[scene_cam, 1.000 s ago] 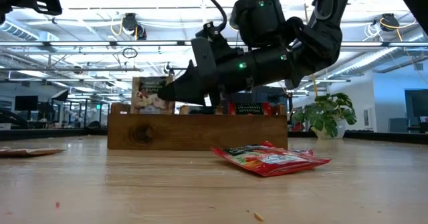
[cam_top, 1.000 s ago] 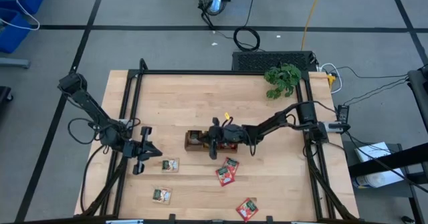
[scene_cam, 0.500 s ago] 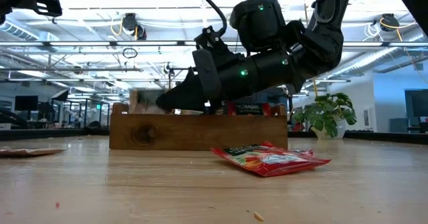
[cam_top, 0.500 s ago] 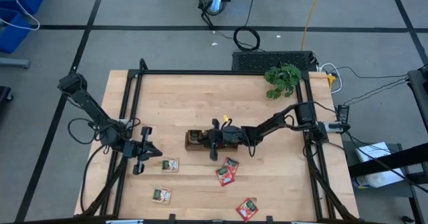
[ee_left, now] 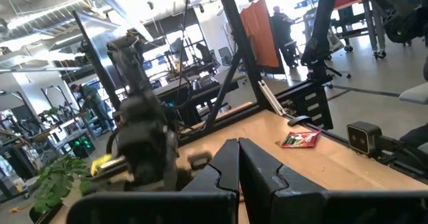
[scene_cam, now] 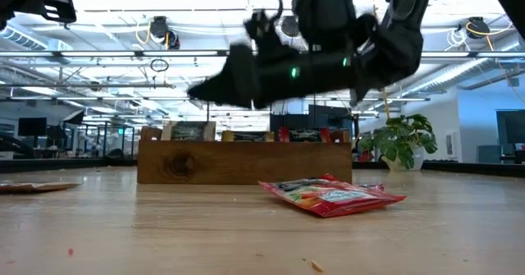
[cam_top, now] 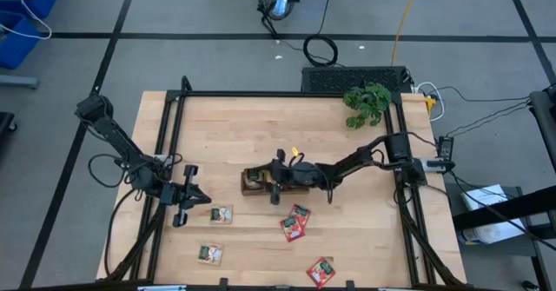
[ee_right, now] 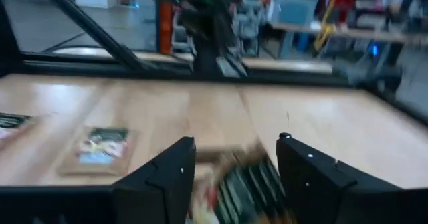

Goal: Pick & Place Tea
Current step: Put the brown tea bag into the left section of the wooden organizer, then put the red tea bag into the right section of the wooden organizer

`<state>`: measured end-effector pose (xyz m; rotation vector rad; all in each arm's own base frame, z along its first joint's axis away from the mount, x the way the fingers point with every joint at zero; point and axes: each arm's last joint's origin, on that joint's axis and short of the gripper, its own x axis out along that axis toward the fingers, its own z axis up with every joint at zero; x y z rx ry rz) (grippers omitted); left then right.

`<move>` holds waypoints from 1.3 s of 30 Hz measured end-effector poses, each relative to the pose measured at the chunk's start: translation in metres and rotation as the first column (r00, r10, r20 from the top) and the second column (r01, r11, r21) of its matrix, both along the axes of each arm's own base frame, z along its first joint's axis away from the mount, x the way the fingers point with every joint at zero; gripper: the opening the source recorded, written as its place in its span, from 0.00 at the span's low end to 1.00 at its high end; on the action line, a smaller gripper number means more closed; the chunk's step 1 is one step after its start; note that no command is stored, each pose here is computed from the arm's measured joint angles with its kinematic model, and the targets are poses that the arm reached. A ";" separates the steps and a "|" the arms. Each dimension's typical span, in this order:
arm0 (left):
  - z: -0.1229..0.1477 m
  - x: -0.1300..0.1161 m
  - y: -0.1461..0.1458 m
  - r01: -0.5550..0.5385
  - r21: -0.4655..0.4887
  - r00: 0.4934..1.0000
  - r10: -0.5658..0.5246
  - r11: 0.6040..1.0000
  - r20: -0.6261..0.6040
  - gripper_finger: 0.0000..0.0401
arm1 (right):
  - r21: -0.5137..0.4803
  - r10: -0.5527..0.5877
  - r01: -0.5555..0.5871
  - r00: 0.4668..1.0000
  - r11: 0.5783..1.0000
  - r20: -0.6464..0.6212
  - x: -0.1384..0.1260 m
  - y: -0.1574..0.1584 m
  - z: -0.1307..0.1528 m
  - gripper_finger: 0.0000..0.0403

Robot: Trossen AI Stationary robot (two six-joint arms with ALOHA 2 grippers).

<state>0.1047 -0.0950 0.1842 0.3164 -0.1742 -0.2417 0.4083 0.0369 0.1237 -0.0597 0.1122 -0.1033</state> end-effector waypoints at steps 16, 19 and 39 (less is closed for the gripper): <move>-0.004 0.000 -0.001 0.023 -0.180 0.996 -0.039 0.983 -0.085 0.02 | -0.225 0.094 -0.116 0.990 0.967 -0.107 -0.053 0.048 0.066 0.04; -0.005 -0.001 -0.002 0.027 -0.194 0.994 -0.047 0.981 -0.100 0.02 | -0.204 0.102 -0.113 0.993 0.972 -0.065 -0.076 0.045 0.058 0.03; 0.001 0.020 -0.017 -0.150 -0.116 0.942 0.106 0.982 -0.318 0.02 | -0.193 0.217 -0.212 0.976 0.958 0.004 -0.135 0.020 0.031 0.00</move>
